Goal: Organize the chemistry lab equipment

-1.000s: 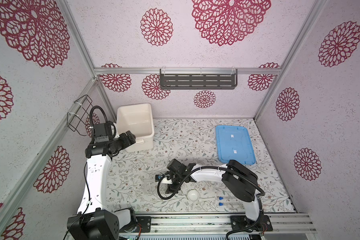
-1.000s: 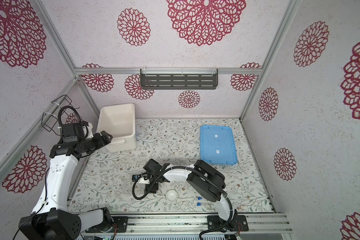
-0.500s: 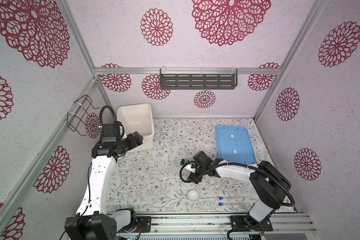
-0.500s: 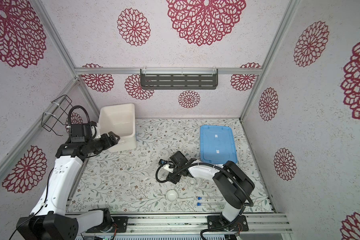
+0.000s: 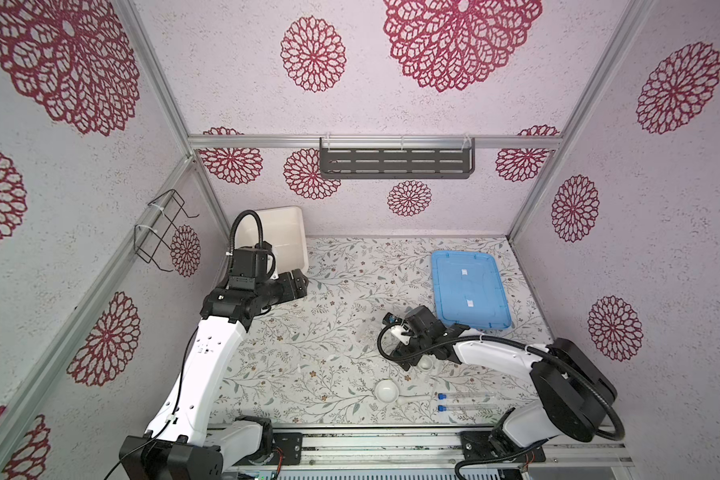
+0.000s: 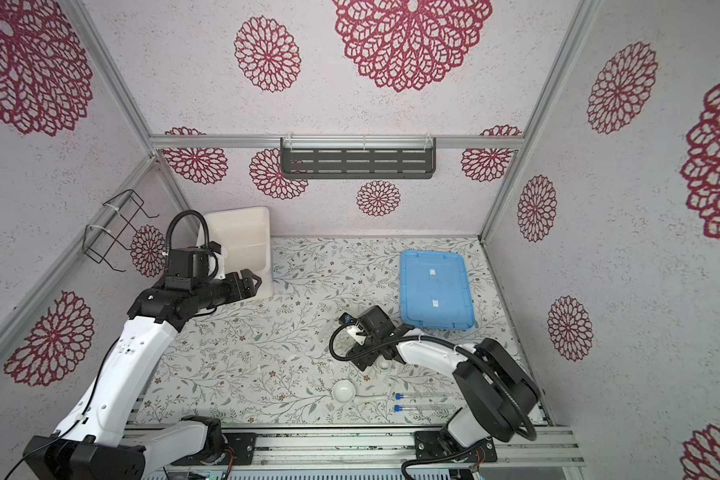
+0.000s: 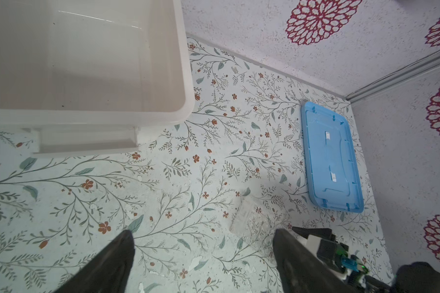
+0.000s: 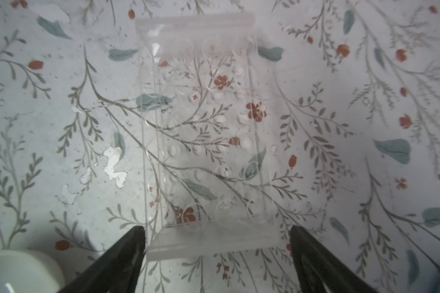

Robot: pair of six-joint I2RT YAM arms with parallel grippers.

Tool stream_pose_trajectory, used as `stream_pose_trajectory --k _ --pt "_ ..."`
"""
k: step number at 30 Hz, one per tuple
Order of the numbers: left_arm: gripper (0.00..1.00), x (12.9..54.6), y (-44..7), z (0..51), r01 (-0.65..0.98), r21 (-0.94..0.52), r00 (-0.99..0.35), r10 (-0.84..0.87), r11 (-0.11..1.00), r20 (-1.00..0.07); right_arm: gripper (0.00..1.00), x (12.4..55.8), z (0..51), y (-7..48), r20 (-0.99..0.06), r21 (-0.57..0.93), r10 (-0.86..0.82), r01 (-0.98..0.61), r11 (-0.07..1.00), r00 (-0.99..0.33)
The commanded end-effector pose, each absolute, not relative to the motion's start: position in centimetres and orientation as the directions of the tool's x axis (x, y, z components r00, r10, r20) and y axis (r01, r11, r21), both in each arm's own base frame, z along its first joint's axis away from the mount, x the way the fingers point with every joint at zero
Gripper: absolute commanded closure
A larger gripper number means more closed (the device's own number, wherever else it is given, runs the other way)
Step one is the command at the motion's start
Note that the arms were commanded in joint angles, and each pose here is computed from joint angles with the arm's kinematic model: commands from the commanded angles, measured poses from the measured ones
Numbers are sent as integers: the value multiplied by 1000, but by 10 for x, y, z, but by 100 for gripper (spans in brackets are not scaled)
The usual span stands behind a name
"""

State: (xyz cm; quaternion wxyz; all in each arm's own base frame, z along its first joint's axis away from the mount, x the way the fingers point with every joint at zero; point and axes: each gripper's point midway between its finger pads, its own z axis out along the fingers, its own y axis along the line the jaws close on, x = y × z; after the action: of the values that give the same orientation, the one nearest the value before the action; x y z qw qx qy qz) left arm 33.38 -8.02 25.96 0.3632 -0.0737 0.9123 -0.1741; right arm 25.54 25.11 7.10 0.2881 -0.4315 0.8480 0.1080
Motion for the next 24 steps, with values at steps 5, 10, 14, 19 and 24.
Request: stream_pose_trajectory --k 5,10,14,19,24 --pt "11 338 -108 274 127 -296 -661 -142 947 -737 7 247 153 233 -684 -165 -646 -791 589 -338" --pt "11 343 -104 266 93 -274 -663 -145 957 -734 10 199 143 214 -511 -243 -856 -942 231 -77" --pt "11 342 -98 261 56 -266 -667 -162 962 -728 16 163 110 175 -249 -102 -965 -989 105 -77" --pt "10 338 -96 251 32 -275 -676 -182 961 -714 20 149 90 138 -57 -68 -996 -995 78 -74" --pt "10 338 -92 245 15 -257 -684 -178 966 -707 25 144 74 139 -66 -42 -994 -995 95 -92"
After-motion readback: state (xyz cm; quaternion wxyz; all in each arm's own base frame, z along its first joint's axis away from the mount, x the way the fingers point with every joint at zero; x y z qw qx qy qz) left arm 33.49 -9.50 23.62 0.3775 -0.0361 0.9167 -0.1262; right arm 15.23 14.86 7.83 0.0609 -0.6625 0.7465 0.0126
